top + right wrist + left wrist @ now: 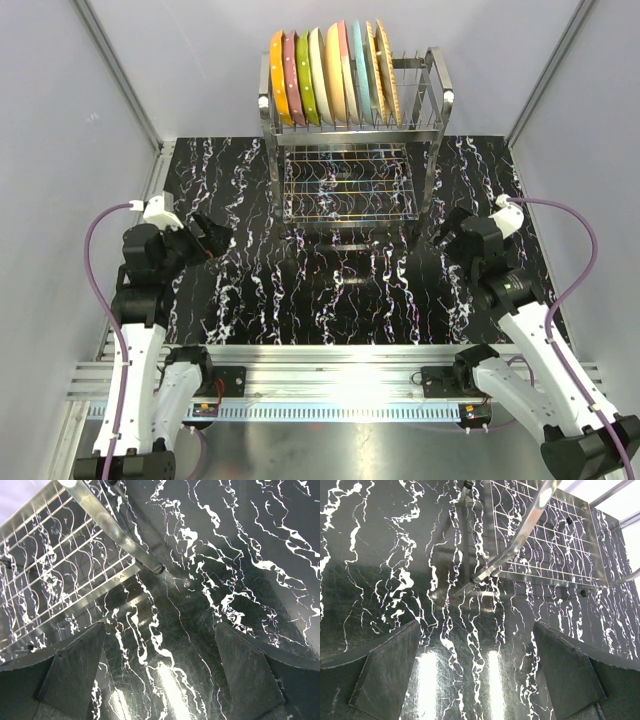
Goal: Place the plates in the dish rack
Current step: Insert the plate into the dish rack
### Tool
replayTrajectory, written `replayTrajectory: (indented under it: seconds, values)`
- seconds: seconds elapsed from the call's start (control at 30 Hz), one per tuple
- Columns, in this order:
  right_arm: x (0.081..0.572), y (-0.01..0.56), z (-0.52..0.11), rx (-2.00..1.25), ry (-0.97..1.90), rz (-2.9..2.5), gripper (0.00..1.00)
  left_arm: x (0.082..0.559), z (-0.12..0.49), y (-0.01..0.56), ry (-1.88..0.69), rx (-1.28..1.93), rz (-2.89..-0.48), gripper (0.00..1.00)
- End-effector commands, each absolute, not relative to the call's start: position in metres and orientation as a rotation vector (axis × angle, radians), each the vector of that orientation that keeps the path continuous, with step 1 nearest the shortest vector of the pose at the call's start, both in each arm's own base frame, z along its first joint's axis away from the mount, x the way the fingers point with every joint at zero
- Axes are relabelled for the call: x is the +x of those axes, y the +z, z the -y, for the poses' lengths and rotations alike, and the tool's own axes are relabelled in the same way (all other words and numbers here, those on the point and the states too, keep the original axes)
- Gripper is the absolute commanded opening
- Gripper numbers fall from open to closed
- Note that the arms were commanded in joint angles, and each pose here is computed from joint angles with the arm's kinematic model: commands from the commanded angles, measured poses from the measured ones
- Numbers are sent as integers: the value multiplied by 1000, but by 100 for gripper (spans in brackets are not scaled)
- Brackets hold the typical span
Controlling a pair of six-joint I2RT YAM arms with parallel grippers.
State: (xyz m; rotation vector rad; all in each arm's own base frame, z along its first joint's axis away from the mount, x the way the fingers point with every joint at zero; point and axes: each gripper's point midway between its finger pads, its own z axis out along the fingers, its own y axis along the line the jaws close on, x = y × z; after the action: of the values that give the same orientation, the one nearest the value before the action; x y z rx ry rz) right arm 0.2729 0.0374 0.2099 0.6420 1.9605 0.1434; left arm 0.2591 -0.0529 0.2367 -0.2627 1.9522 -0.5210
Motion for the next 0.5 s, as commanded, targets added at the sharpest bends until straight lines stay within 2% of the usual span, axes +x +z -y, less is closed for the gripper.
replayTrajectory:
  seconds: [0.0,0.47]
  values:
    - [273,223,-27,716,136,-1870,100,264,46,247,-470,-251,-1909,99]
    - [275,205,-21,808,99,-1869,99,265,43,246,-451,-265,-1909,99]
